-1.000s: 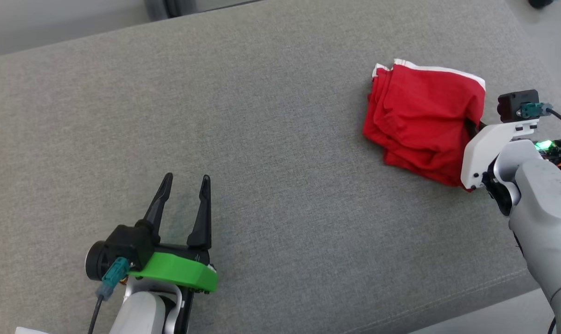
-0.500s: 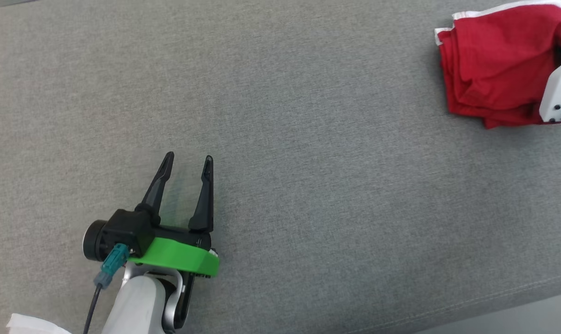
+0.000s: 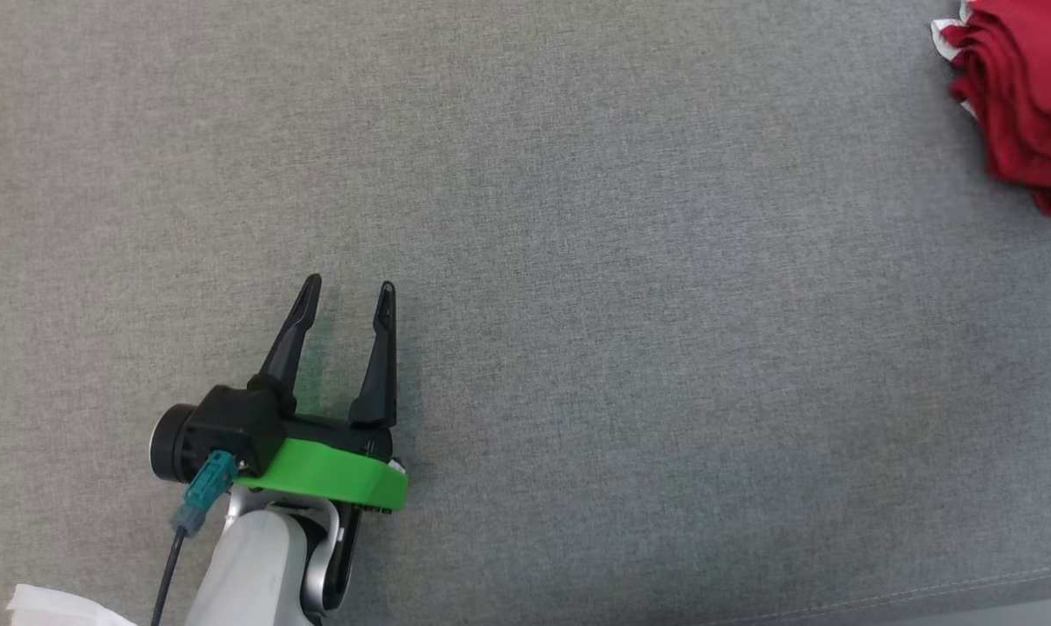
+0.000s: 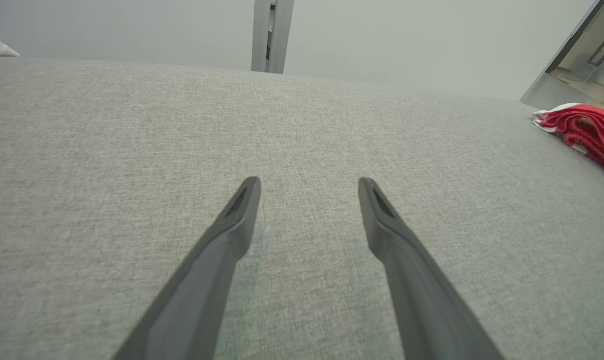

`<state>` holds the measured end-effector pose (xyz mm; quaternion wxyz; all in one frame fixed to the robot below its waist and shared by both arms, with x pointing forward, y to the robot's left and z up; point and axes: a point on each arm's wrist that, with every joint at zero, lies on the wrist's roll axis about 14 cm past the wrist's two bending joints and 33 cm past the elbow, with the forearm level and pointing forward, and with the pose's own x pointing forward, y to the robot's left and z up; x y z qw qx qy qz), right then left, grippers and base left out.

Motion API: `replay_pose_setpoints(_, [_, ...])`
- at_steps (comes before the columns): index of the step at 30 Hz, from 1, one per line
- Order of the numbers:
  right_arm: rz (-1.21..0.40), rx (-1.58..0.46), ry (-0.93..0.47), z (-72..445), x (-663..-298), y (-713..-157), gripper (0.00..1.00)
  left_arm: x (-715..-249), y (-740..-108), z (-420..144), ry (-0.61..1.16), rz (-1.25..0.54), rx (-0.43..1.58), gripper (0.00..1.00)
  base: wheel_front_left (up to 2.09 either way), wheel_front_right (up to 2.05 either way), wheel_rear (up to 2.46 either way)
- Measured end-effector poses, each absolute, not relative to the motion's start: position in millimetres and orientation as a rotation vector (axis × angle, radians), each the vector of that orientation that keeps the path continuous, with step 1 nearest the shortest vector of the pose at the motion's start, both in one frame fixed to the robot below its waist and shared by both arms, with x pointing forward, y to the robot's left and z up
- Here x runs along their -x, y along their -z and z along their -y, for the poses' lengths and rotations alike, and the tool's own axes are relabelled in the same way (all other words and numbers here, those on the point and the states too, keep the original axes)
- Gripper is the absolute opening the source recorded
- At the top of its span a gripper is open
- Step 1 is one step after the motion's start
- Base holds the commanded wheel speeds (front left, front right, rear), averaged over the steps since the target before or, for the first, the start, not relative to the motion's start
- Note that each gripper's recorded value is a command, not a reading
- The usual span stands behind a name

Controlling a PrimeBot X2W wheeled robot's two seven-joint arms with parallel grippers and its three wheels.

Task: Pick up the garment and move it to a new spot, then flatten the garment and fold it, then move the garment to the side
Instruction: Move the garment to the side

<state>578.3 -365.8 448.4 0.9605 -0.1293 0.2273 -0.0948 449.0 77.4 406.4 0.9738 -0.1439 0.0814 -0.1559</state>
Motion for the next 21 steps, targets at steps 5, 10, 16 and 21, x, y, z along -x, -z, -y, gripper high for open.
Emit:
replay_pose_setpoints(5, [-0.42,0.266,0.198,367,-574,-458,1.0,-449,-413,-76,0.32,-0.149,0.287,1.0,0.0,0.0,0.0])
replay_pose_setpoints(10, [-0.357,0.259,0.169,352,-571,-472,1.0,-445,-420,-71,0.336,-0.14,0.286,1.0,0.0,0.0,0.0])
replay_pose_setpoints(16, [-0.268,0.244,0.102,319,-565,-490,1.0,-442,-431,-73,0.329,-0.122,0.288,1.0,0.0,0.0,0.0])
replay_pose_setpoints(21, [-0.18,0.216,0.042,287,-554,-509,1.0,-438,-443,-87,0.29,-0.099,0.279,1.0,0.0,0.0,0.0])
